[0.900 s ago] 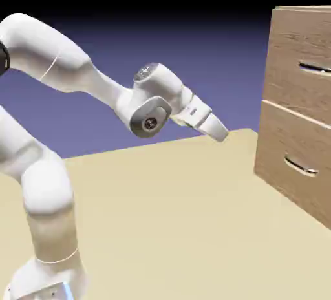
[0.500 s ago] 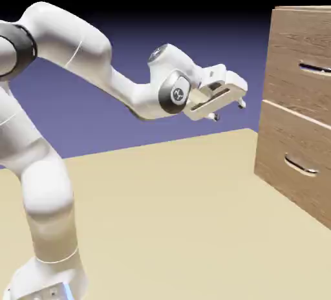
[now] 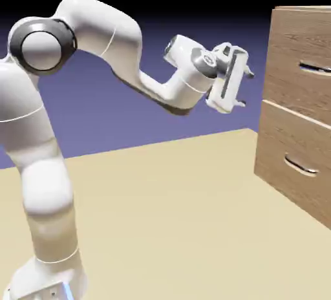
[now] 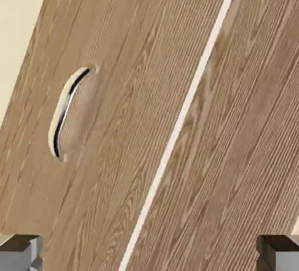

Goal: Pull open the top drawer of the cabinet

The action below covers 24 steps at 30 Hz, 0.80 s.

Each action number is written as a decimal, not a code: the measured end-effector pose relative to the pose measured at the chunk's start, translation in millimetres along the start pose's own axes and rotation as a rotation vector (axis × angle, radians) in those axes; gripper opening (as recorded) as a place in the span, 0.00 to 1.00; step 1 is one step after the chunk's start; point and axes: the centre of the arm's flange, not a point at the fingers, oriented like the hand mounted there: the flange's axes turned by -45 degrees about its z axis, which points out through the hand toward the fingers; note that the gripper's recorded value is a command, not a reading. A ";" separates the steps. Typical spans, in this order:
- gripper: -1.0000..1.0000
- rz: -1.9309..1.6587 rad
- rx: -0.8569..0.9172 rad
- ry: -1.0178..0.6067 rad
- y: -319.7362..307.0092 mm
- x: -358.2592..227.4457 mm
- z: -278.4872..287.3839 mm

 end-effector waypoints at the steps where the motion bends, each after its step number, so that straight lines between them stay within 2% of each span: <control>1: 0.50 -0.073 -0.010 -0.009 3.3 0.1 3.6; 13: 0.50 -0.938 -0.093 -0.162 31.4 -5.5 51.1; 24: 0.50 -1.711 -0.081 -0.373 43.7 -22.8 99.7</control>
